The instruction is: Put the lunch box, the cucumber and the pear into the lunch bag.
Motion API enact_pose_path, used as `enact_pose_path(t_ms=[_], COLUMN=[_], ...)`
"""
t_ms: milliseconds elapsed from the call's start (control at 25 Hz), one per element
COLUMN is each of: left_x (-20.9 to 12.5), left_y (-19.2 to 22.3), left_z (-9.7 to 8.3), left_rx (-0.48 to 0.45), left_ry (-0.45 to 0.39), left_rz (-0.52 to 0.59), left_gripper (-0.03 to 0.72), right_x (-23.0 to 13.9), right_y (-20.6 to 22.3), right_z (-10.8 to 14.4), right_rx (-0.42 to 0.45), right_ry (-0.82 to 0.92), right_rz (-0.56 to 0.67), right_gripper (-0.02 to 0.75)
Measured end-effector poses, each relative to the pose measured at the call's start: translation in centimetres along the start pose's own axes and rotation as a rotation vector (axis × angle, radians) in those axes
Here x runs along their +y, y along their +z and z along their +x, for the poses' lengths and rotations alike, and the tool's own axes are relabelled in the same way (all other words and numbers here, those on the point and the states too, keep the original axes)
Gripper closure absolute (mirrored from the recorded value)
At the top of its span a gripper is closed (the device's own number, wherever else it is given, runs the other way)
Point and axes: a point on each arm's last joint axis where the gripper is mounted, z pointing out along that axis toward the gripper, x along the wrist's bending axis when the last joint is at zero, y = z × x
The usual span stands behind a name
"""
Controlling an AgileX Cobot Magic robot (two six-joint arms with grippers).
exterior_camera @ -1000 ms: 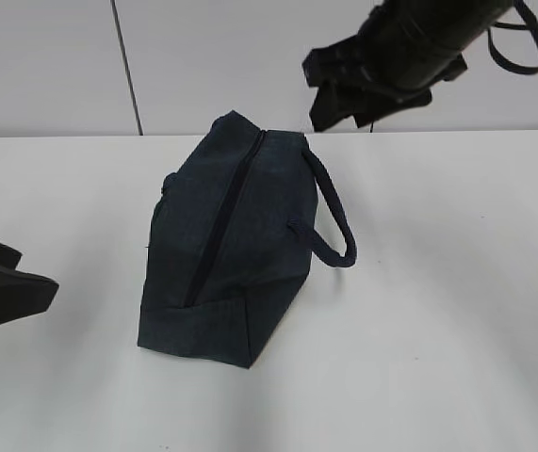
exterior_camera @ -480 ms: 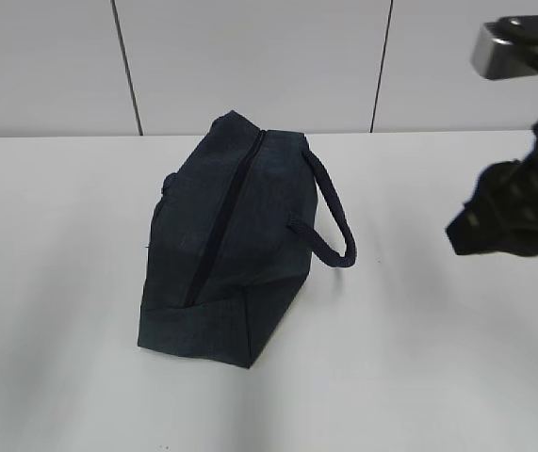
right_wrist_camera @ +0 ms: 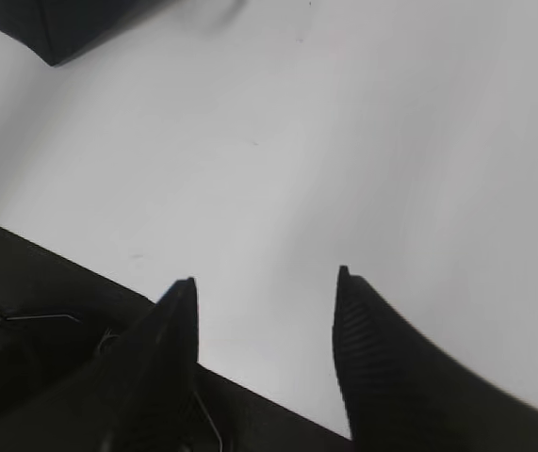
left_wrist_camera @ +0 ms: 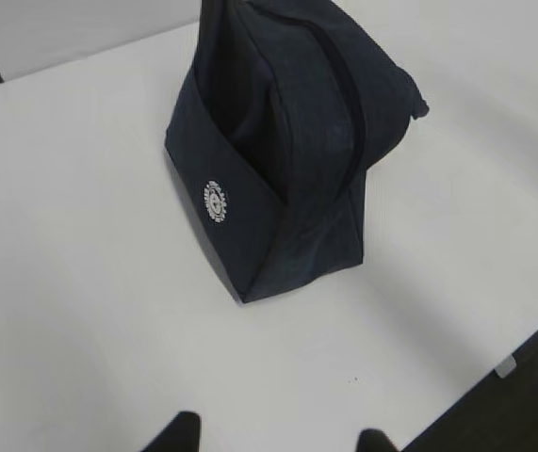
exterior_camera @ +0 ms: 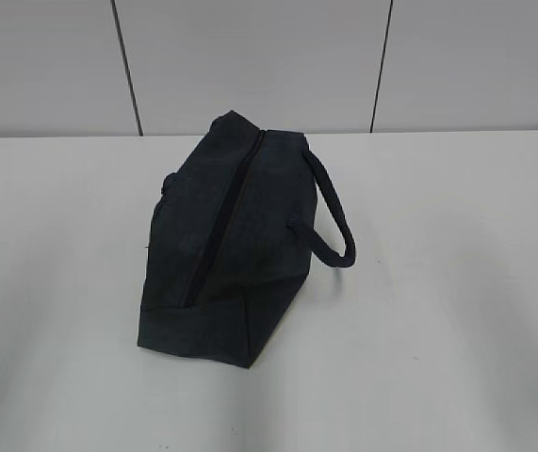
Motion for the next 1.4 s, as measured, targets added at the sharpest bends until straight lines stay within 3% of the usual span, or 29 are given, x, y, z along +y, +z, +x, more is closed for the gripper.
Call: enact_pose_path(t_ms=[520,920,1400], left_x=[-4.2,-8.0,-7.7], left_y=[-4.5,-6.1,-5.4], left_z=[-0.4,-0.9,-1.1], left_rx=[0.060,0.076,0.046], left_ry=[0.036,0.047,-0.014], left_rz=[-0.048,-0.142,-0.210], left_gripper=[0.395,0.400,0.400], right_x=[-8.4,-9.8,-9.9], right_y=[-2.4,-3.6,-3.7], right_z=[0.3,0.3,0.4], right_rx=[-0.046,-0.059,-0.050], right_ry=[0.003,0.018,0.058], right_rz=[-0.159,-0.282,-0.287], right_gripper=[0.367,0.367,0.367])
